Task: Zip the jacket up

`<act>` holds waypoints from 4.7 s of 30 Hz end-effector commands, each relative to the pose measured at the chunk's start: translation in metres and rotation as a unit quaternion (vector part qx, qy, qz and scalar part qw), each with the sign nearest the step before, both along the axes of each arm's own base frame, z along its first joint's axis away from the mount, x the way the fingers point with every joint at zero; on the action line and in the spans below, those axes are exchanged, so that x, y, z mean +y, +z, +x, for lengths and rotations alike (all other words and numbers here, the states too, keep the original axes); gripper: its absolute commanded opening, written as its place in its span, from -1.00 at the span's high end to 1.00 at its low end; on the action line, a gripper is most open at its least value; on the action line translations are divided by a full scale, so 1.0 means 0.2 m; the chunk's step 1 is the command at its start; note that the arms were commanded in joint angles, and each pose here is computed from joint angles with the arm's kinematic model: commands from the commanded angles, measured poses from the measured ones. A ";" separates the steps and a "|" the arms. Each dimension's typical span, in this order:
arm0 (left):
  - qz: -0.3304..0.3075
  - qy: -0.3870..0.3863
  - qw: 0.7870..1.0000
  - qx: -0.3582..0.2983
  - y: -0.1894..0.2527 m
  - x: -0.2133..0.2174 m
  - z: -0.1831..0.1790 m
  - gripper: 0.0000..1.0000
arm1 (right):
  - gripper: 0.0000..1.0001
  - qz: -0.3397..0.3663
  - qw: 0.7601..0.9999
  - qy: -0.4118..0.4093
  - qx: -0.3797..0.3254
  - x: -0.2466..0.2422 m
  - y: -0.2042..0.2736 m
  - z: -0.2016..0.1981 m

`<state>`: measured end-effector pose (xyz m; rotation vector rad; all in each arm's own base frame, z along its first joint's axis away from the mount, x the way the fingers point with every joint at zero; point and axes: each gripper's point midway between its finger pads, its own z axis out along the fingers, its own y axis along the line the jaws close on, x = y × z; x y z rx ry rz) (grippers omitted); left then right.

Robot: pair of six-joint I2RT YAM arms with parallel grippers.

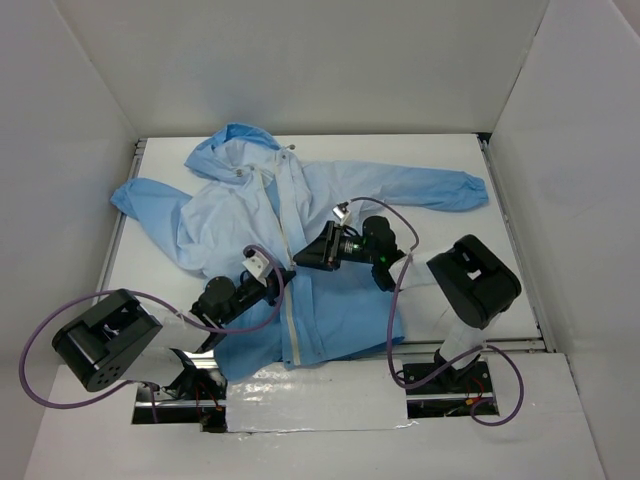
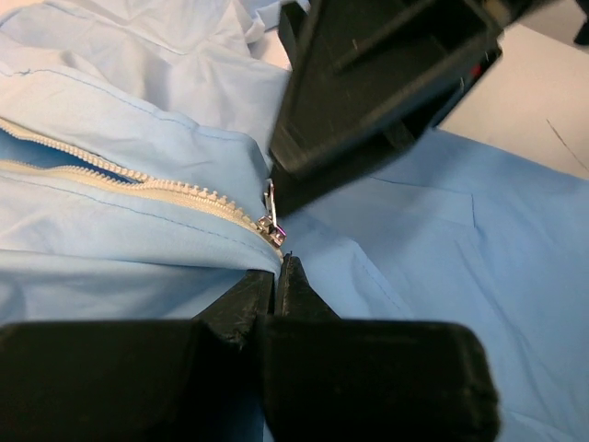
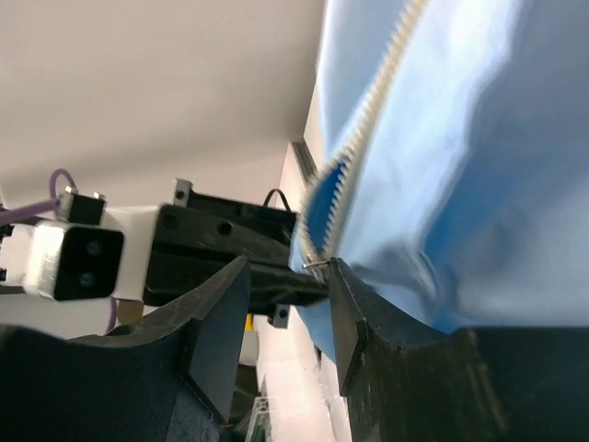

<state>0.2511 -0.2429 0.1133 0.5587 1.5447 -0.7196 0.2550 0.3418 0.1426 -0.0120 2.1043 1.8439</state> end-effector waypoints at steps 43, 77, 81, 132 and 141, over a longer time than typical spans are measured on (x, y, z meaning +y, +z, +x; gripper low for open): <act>-0.188 -0.027 0.956 -0.225 0.76 -0.04 -0.05 1.00 | 0.15 -0.047 0.996 0.062 -0.032 0.02 -0.06 -0.14; -0.186 -0.045 0.956 -0.221 0.74 -0.05 -0.08 1.00 | 1.00 -0.035 0.999 0.029 0.013 0.04 -0.11 -0.07; -0.187 -0.045 0.956 -0.222 0.75 -0.05 -0.08 1.00 | 1.00 -0.031 0.999 0.026 0.013 0.04 -0.09 -0.08; -0.194 -0.044 0.955 -0.219 0.76 -0.05 -0.08 1.00 | 1.00 0.097 0.993 0.035 0.051 0.06 -0.03 -0.15; -0.193 -0.055 0.957 -0.209 0.73 -0.05 -0.11 1.00 | 1.00 0.063 0.996 0.026 0.056 0.09 -0.02 -0.10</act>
